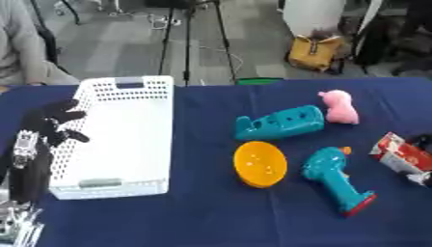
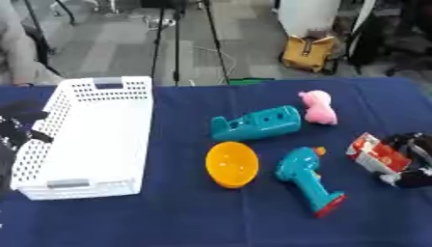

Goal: Pick up objects on the table and place them in the box.

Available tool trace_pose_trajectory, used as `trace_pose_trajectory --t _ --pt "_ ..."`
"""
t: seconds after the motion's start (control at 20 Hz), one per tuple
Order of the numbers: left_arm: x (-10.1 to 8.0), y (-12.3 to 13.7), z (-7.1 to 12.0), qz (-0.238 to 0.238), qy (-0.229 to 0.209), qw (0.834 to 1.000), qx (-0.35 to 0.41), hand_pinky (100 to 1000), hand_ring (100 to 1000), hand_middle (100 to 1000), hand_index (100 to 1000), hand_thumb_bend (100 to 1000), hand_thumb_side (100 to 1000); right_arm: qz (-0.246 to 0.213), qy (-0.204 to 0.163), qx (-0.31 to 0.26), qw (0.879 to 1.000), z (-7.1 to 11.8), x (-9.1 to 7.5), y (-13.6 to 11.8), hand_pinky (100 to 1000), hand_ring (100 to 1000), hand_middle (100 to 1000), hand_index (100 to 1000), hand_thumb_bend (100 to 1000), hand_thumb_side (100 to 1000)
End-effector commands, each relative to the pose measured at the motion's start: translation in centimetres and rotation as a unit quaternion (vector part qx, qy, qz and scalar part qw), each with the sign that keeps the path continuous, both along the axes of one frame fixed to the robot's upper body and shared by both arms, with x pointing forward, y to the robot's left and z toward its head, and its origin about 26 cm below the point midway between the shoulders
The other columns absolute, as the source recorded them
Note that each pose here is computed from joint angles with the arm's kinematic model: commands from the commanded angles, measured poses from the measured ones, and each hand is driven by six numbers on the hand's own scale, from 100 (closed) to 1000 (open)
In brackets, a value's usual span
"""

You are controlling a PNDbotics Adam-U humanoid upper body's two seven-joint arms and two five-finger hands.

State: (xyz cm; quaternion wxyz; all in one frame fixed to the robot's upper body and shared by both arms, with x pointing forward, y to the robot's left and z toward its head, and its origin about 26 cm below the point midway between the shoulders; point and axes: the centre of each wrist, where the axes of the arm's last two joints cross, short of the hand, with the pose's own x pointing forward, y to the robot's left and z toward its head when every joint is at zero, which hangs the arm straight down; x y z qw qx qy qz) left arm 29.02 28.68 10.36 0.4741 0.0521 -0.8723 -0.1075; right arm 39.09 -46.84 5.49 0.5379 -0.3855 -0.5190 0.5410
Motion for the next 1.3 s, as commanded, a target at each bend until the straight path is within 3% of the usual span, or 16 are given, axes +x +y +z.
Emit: trace_pose_trajectory --t 0.05,0.3,0.5,0.55,0.6,1.05,1.3 --pt "-0.1 0.2 0.6 -0.003 -0.009 1.0 0.006 529 767 777 791 300 1000 -0.003 -0.043 -0.008 0.999 2.2 0.2 -0.8 268 321 540 752 477 223" --pt "-0.1 0.2 0.6 -0.003 -0.009 1.0 0.006 528 767 777 791 300 1000 0.014 -0.107 0.0 0.994 4.5 1.0 -0.1 252 302 527 744 453 195" --pt "-0.1 0.2 0.6 -0.003 -0.009 1.0 0.006 528 767 777 791 300 1000 0.027 -0.131 0.005 0.991 5.9 1.3 0.4 254 302 528 744 447 192" --pt "-0.1 0.2 0.6 -0.003 -0.009 1.0 0.007 528 767 777 791 293 1000 0.031 -0.137 0.007 0.99 6.3 1.4 0.6 253 300 527 744 398 289" --pt "-0.1 0.2 0.6 -0.003 -0.008 1.0 0.007 528 767 777 791 300 1000 0.037 -0.144 0.009 0.989 6.7 1.6 0.8 253 301 527 744 449 192" --pt "-0.1 0.2 0.6 -0.004 -0.008 1.0 0.007 527 768 776 791 301 1000 0.068 -0.184 0.032 0.98 9.9 2.4 2.4 245 290 519 741 437 193" --pt "-0.1 0.2 0.6 -0.005 -0.008 1.0 0.007 526 768 776 791 301 1000 0.084 -0.206 0.072 0.972 11.5 3.1 3.6 234 276 506 737 444 172"
